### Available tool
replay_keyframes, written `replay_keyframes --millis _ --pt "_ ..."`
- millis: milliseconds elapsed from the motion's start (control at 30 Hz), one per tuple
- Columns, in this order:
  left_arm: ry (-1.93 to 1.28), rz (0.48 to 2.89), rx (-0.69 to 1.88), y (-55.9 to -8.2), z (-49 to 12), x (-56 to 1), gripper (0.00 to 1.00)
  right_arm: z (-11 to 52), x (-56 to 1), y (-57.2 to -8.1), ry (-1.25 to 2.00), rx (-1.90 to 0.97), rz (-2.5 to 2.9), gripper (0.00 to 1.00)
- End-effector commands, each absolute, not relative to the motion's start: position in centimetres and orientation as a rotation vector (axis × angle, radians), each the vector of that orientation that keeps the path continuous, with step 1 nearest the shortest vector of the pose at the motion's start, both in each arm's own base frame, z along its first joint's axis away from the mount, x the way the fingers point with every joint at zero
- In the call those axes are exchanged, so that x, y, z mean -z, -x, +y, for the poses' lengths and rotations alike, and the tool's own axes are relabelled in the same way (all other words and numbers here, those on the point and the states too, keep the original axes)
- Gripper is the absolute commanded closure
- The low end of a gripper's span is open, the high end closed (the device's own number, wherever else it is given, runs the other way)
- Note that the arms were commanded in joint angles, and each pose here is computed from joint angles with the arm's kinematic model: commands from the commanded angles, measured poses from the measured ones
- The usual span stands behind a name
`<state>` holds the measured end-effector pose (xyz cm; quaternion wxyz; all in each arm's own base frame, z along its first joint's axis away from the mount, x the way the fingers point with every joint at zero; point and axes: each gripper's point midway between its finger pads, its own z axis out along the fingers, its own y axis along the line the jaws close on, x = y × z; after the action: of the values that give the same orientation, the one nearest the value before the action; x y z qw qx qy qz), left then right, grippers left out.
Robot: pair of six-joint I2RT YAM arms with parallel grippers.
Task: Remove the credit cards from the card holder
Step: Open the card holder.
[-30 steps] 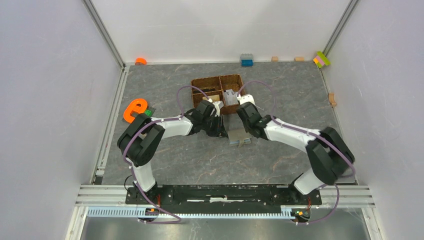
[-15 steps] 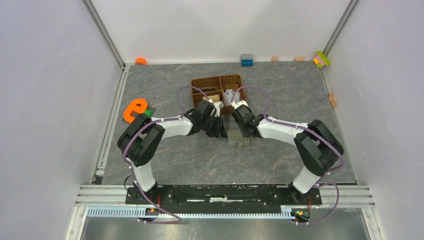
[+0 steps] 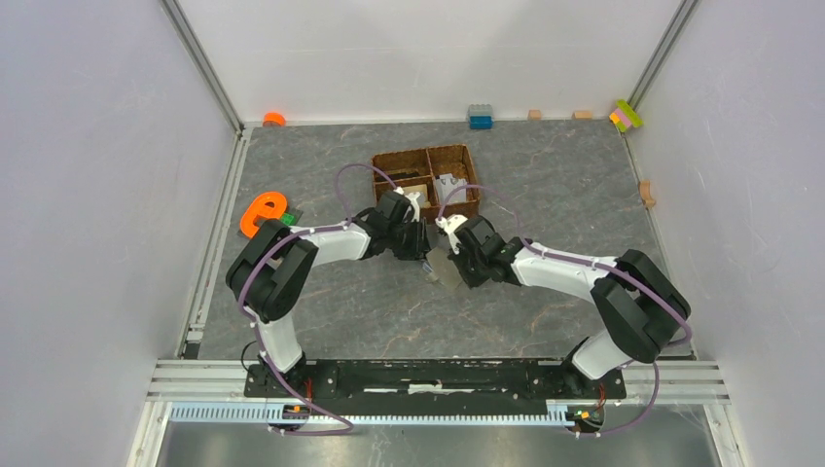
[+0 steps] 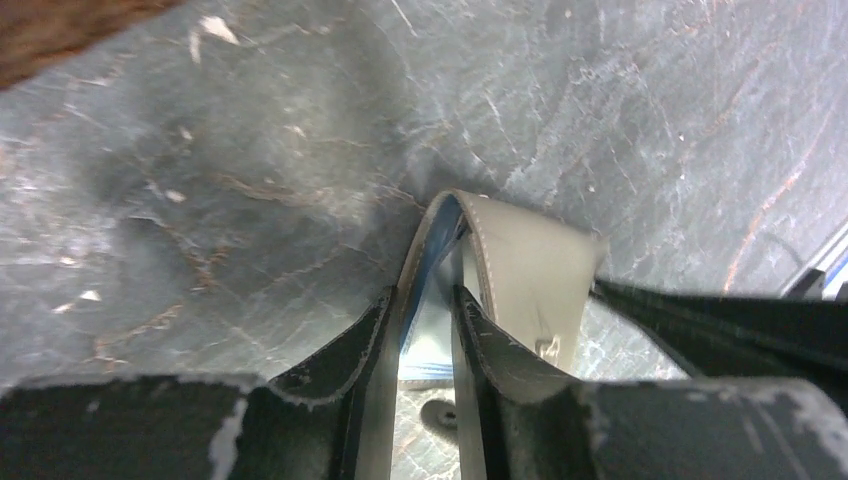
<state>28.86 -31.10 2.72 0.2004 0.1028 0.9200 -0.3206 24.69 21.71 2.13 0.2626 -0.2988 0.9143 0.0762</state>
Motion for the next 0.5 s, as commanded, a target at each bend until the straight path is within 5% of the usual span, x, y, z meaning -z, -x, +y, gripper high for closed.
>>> replay_keyframes --millis 0,267,400,467 --pt "-0.36 2.495 0.918 -29.3 -31.8 -4.5 0.68 28.7 -4.1 -21.7 1.051 -0.659 2.305 0.97" --pt "-0.371 2.483 0.956 -29.0 -32.1 -5.3 0.67 27.4 -7.9 -23.2 0.978 -0.536 2.117 0.57" --pt "-0.364 2.481 0.982 -28.5 -32.4 -5.7 0.67 27.2 -9.1 -23.5 0.931 -0.514 2.056 0.13" --pt "-0.367 2.467 0.986 -28.5 -32.5 -6.1 0.67 27.2 -9.3 -23.9 0.908 -0.488 2.036 0.02"
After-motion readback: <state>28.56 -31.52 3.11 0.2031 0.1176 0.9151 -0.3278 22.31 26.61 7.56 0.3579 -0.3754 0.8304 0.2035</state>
